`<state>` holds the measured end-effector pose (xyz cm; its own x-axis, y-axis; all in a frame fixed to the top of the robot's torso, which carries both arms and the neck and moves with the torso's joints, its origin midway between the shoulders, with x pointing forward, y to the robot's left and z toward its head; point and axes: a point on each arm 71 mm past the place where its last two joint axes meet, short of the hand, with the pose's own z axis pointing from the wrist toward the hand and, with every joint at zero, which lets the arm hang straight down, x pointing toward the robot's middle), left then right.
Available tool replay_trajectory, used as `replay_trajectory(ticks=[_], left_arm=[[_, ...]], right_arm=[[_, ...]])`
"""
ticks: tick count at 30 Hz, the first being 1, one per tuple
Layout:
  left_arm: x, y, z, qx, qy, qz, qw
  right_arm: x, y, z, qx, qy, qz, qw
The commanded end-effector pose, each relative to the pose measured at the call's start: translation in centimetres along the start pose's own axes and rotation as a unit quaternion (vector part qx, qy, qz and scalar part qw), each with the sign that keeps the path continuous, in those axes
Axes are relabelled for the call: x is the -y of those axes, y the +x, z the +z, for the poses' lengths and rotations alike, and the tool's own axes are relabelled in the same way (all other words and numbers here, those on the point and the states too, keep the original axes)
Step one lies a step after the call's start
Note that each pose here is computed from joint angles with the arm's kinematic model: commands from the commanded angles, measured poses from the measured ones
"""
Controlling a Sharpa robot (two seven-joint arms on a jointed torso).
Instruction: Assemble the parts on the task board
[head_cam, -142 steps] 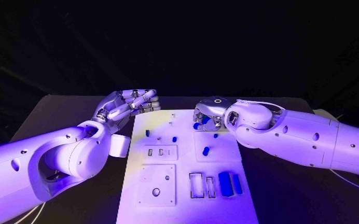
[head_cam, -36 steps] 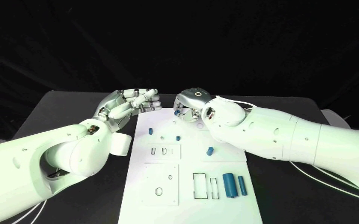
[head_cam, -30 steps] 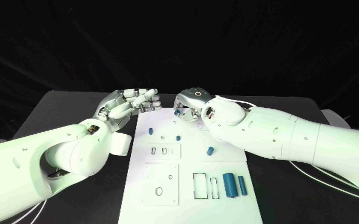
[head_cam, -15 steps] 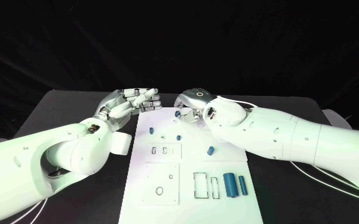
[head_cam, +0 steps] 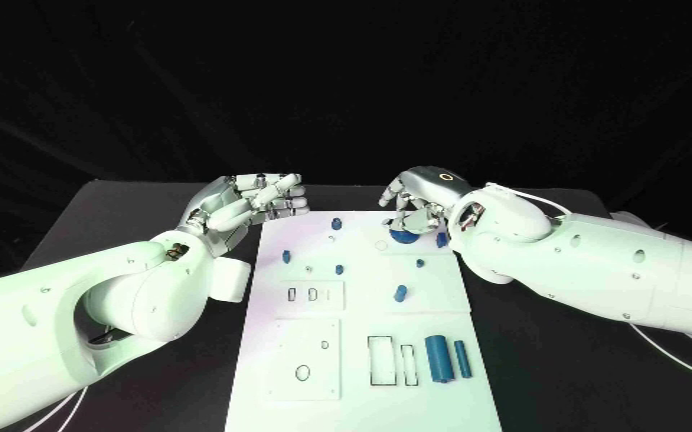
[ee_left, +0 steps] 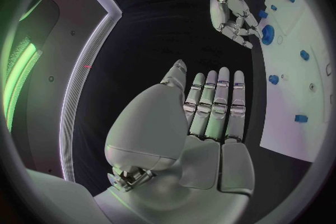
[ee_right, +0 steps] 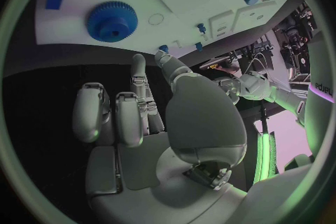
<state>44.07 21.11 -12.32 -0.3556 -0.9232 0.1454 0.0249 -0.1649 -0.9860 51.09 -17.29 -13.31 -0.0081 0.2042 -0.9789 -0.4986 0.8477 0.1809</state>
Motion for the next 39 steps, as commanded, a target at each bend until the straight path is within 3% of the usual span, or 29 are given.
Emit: replay_trajectory(ticks=[1,7,16,39], left_arm=[[0.09,0.18,0.06,-0.012,0.002,-0.006,1.000],[0.06,0.11,0.12,-0.012,0.001,-0.006,1.000],[0.03,0.07,0.14,-0.012,0.000,-0.006,1.000],[0.00,-0.02,0.18,-0.012,-0.001,-0.006,1.000]], right_arm=[[1.3,0.3,-1.0,-0.052,0.043,0.046,0.997],[3.0,0.3,-1.9,-0.075,0.068,0.046,0.994],[3.8,0.8,-1.4,-0.092,0.084,0.043,0.991],[3.3,1.6,0.1,-0.094,0.080,0.023,0.992]])
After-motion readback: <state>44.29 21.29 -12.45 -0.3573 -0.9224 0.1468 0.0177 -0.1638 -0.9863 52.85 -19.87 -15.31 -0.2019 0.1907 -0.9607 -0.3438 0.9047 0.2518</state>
